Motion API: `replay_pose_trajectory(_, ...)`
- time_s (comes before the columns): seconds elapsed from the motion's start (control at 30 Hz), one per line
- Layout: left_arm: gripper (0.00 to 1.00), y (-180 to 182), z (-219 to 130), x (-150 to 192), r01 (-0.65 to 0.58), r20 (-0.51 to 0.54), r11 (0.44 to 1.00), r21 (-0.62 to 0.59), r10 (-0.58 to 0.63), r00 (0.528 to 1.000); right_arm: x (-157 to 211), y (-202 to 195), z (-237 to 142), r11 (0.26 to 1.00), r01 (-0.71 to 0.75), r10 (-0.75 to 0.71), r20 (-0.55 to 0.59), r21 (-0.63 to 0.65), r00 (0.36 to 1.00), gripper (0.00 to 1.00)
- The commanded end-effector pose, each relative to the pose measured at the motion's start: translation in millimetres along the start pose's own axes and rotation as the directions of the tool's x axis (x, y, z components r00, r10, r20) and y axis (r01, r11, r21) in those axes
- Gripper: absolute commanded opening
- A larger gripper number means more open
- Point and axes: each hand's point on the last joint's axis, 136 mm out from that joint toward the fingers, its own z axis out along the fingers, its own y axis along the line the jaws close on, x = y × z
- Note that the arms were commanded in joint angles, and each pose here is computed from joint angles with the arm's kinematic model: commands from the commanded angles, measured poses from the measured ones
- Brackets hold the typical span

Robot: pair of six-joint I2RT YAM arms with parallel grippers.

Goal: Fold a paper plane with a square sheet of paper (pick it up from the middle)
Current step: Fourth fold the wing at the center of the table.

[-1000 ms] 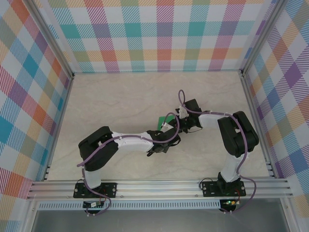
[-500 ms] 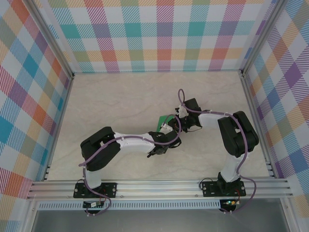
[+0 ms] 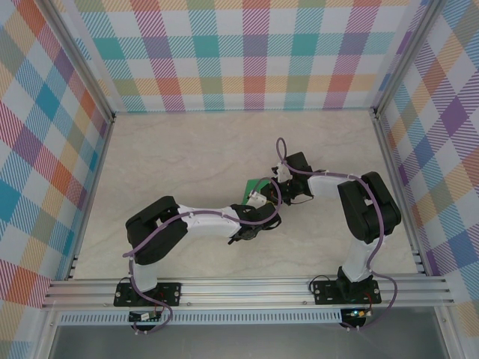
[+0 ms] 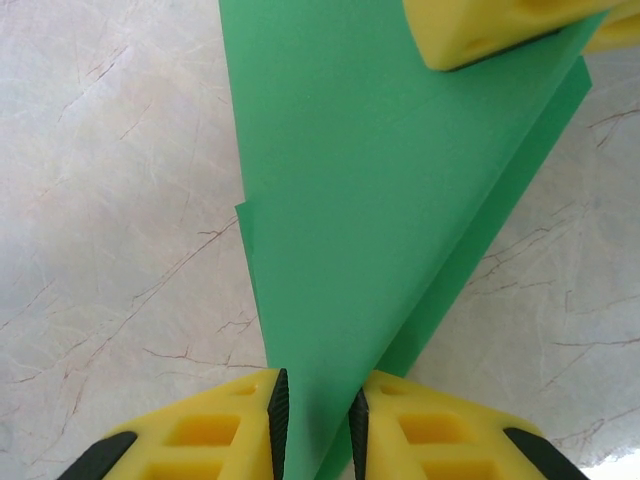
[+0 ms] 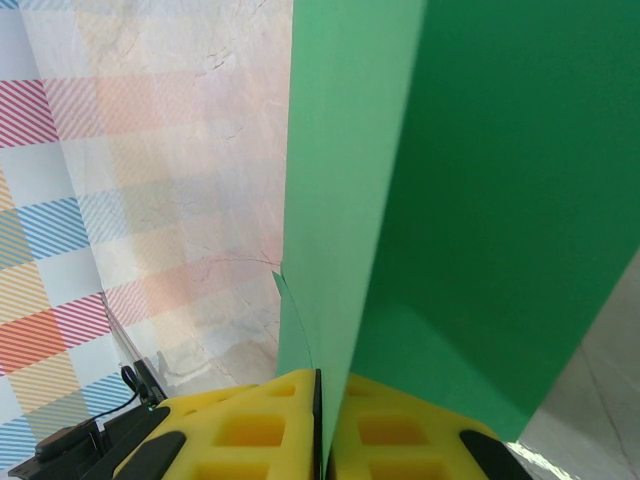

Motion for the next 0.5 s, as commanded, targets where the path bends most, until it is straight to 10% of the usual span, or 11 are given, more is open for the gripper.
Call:
replay_pose_trajectory(0.0, 0.25, 3.0, -1.3, 3.2, -0.022, -0.005, 0.999, -0.044, 0.022, 1.0, -3.4, 7.3, -0.2, 1.0, 0.022, -0.022, -0.003, -0.007, 1.0, 0.1)
replay_pose_trajectory(0.47, 0.15, 1.9, 1.7, 4.9, -0.025, -0.009, 0.999, -0.048, 0.024, 1.0, -2.2, 6.8, -0.3, 1.0, 0.023, -0.023, -0.005, -0.002, 1.0, 0.1)
